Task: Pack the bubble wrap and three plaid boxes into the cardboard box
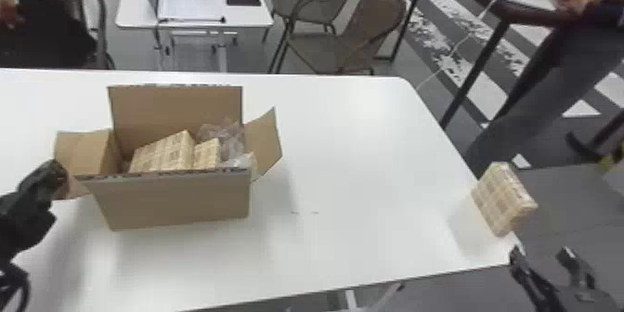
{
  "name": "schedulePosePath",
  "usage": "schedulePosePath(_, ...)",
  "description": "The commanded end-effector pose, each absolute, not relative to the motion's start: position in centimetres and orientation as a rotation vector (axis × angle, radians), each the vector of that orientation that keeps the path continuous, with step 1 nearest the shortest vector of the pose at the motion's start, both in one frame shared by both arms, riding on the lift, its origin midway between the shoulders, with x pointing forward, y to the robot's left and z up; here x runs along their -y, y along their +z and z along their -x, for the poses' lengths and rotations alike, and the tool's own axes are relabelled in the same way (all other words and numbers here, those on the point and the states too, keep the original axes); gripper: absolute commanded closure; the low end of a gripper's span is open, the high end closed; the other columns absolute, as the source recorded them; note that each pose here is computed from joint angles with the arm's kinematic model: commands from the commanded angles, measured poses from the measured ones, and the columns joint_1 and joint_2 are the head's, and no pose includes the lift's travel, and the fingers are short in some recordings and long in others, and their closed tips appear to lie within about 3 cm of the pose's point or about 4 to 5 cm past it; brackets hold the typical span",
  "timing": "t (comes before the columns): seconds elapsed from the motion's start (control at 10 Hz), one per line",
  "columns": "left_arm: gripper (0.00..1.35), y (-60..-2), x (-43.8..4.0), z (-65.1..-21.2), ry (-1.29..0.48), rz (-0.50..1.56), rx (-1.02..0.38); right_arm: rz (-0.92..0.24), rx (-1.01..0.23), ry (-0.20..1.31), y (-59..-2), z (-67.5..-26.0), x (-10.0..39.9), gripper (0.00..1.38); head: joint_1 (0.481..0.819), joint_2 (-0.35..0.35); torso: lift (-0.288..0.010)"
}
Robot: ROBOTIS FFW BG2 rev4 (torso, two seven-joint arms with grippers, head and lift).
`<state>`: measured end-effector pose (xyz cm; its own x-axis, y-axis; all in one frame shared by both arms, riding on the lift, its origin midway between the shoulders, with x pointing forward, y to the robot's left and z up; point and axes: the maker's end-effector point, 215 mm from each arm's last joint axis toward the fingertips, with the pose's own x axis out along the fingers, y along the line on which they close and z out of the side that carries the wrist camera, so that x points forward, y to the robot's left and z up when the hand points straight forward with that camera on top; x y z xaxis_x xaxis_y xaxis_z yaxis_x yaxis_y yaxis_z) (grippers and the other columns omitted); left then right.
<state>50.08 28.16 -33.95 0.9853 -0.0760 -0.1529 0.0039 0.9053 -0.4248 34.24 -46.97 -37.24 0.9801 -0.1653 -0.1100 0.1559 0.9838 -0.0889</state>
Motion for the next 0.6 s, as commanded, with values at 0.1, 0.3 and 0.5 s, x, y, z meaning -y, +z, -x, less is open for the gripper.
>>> schedulePosePath(0.1, 1.21, -33.8, -27.9, -50.1, -0.049, 0.441, -0.163, 0.094, -0.126, -0.166, -37.5, -35.2, 48.4, 0.46, 0.695, -0.254, -0.174)
schedulePosePath(0.3, 1.21, -33.8, -28.0, -50.1, -0.047, 0.441, -0.163, 0.056, -0.118, -0.169, -38.4, -36.4, 48.7, 0.46, 0.695, -0.263, -0.174)
schedulePosePath(0.5, 1.21, -33.6, -28.0, -50.2, -0.048, 0.441, -0.157, 0.041, -0.127, -0.155, -39.2, -38.0, 48.5, 0.46, 0.695, -0.261, -0.174)
